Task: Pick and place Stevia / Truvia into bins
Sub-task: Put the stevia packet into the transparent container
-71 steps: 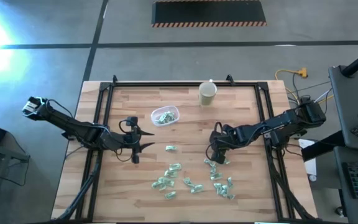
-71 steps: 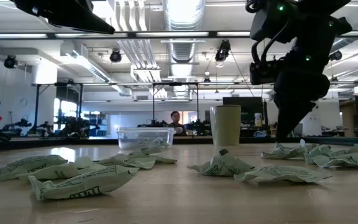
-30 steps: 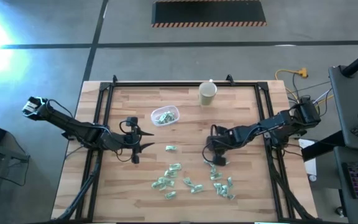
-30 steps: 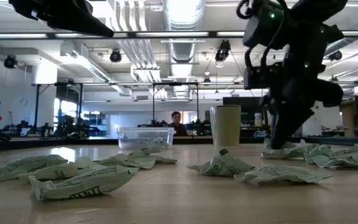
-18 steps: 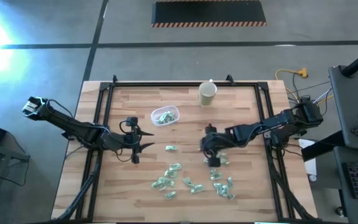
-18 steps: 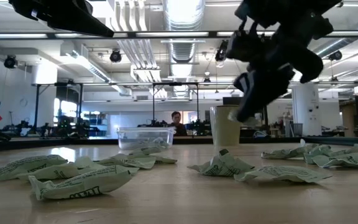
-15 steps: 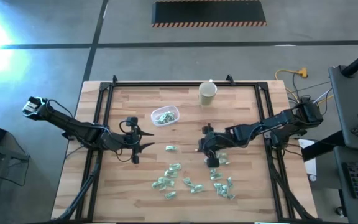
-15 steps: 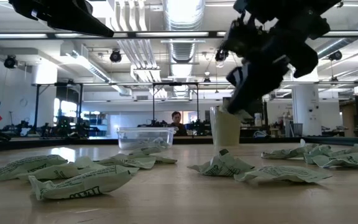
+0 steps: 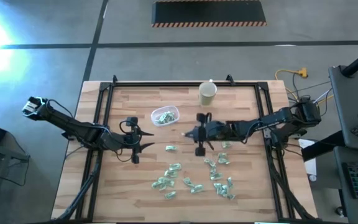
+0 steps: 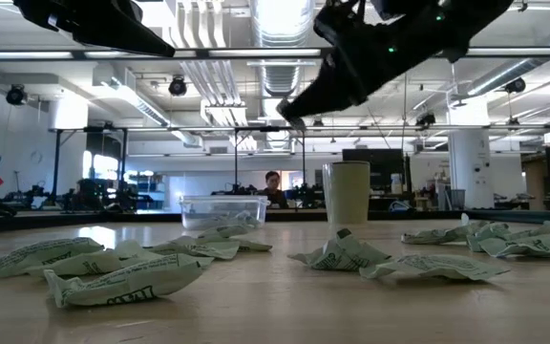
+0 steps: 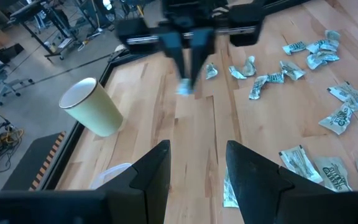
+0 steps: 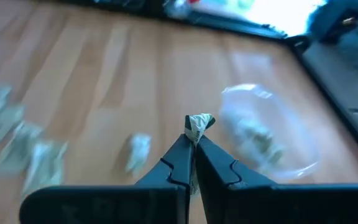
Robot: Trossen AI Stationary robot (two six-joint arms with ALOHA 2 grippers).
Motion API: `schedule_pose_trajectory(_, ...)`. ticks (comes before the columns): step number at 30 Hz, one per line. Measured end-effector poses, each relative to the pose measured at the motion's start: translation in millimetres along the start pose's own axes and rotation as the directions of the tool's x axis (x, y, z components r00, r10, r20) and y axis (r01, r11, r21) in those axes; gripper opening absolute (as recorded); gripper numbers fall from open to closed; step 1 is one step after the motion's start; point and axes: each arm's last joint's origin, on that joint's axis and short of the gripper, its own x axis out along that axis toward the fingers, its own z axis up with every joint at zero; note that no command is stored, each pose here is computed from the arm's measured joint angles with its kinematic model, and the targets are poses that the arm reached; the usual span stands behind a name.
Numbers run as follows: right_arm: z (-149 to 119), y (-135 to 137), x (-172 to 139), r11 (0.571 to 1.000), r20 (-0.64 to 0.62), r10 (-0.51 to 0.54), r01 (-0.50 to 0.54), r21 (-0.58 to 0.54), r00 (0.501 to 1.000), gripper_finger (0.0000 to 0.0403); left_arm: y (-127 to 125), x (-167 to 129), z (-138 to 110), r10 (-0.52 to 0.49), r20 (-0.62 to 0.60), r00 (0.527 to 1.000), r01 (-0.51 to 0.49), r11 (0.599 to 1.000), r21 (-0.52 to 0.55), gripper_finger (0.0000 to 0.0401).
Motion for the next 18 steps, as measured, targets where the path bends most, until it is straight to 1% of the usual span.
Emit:
schedule_pose_trajectory(5,3,-25,11,0.995,0.09,-0.082,0.077,0.063,0.993,0.0009,0,0,0,0.0,0.0,1.0,0.0,1.0,0.0,0.0139)
schedule_pose_trajectory(12,-7,-55,33,0.969,0.158,-0.187,0.155,0.195,0.97,0.0009,0,0,0,0.0,0.0,1.0,0.0,1.0,0.0,0.0139)
schedule_pose_trajectory(16,-9,-65,50,0.958,0.145,-0.204,0.167,0.234,0.968,0.0009,0,0,0,0.0,0.0,1.0,0.0,1.0,0.0,0.0139)
schedule_pose_trajectory(18,-6,-67,61,0.961,0.142,-0.183,0.147,0.234,0.973,0.0009,0,0,0,0.0,0.0,1.0,0.0,1.0,0.0,0.0139)
